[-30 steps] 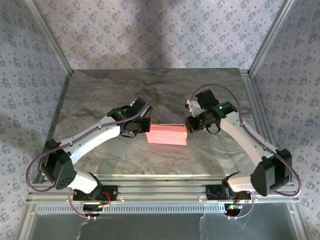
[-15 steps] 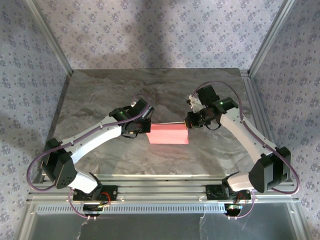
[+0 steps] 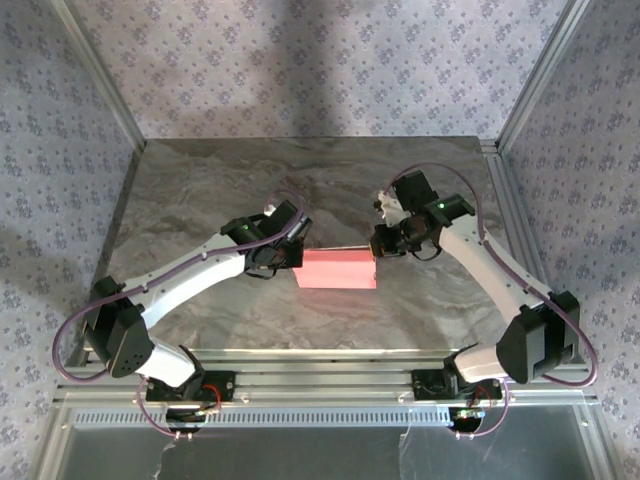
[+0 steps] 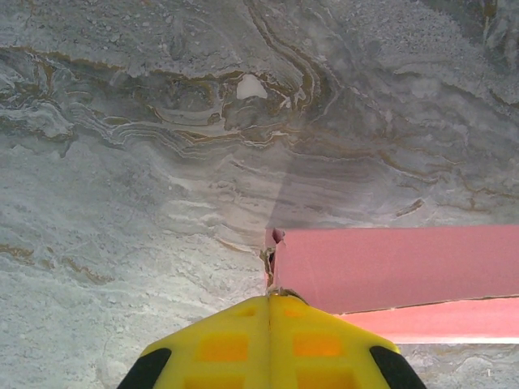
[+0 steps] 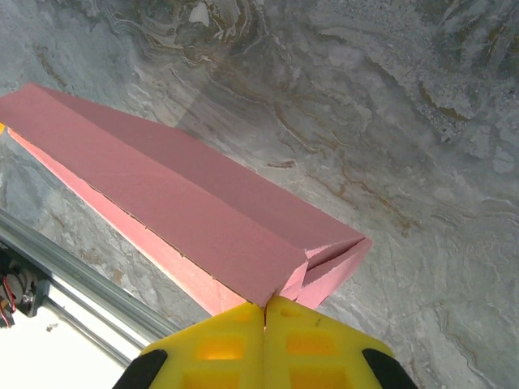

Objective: Fold the paper box

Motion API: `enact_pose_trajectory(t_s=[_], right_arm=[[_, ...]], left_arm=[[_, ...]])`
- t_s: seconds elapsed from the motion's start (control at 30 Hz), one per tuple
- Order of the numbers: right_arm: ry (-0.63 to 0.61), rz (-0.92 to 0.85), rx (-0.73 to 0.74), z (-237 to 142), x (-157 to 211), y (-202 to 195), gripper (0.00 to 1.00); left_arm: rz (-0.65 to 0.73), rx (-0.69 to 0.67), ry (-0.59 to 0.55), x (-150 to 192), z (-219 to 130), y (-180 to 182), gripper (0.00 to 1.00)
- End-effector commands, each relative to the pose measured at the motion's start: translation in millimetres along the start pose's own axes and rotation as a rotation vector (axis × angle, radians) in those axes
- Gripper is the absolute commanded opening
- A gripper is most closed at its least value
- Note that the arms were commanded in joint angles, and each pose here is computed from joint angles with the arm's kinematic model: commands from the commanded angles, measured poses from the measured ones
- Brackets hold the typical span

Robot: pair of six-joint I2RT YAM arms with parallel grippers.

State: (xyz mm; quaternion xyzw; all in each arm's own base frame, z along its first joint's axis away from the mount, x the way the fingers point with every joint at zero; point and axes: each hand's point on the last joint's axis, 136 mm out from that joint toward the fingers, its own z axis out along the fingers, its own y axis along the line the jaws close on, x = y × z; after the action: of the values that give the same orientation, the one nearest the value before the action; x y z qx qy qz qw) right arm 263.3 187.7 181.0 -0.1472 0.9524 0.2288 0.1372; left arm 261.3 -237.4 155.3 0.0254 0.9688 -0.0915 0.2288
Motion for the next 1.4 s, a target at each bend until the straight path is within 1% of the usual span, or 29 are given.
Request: enact_pose_trajectory(t_s=[0.0,0.07,0.2,0.3,0.4,0.43,0.5,0.6,0.63,0.7,0.77,0.83,0.93,0.97,1.03,1.1,1.2,1.37], right_arm=[[-0.010,-0.055,-0.053,-1,5,11,0.00],[-0.022,-0.098,-0.048,-3,6,10,0.00],[-0.024,-0.148,-0.038,0,18,5,0.00],[-0.028,-0.163,-0.032,3,23,2,0.00],[-0.031,-0.166,-0.029,5,27,0,0.00],[-0.033,-0.168,-0.032,5,27,0,0.00],[-0.045,-0.173,-0.035,4,27,1,0.00],[-0.059,-0.185,-0.042,3,28,3,0.00],[-0.060,-0.186,-0.040,4,28,3,0.00],[-0.061,-0.190,-0.043,4,29,3,0.00],[-0.059,-0.187,-0.040,4,29,2,0.00],[-0.060,-0.188,-0.040,5,29,2,0.00],[-0.061,-0.190,-0.041,6,29,3,0.00],[-0.062,-0.190,-0.041,5,29,3,0.00],[-0.062,-0.189,-0.040,6,29,2,0.00],[-0.064,-0.189,-0.040,5,28,2,0.00],[-0.065,-0.191,-0.042,6,28,3,0.00],[-0.064,-0.192,-0.043,6,27,3,0.00]], left_arm=[[0.003,0.053,0.014,0,-7,-19,0.08],[-0.004,0.055,0.002,-2,-13,-18,0.13],[-0.047,0.070,-0.022,-4,-24,-16,0.19],[-0.105,0.089,-0.039,-6,-32,-14,0.24],[-0.196,0.093,-0.051,-7,-43,-10,0.32],[-0.237,0.082,-0.053,-7,-47,-6,0.33],[-0.315,0.079,-0.065,-10,-57,-3,0.31],[-0.508,0.098,-0.085,-15,-69,1,0.32],[-0.608,0.084,-0.074,-13,-71,5,0.35],[-0.764,0.093,-0.021,-8,-69,1,0.37],[-0.950,0.104,0.056,1,-67,-8,0.41],[-1.066,0.150,0.077,2,-65,-21,0.47],[-1.219,0.185,0.107,0,-56,-36,0.49],[-1.249,0.181,0.108,-1,-51,-39,0.50],[-1.294,0.167,0.102,-5,-41,-42,0.56],[-1.318,0.178,0.123,-6,-30,-52,0.57],[-1.317,0.143,0.184,4,-20,-64,0.58],[-1.350,0.117,0.210,14,-8,-69,0.61]])
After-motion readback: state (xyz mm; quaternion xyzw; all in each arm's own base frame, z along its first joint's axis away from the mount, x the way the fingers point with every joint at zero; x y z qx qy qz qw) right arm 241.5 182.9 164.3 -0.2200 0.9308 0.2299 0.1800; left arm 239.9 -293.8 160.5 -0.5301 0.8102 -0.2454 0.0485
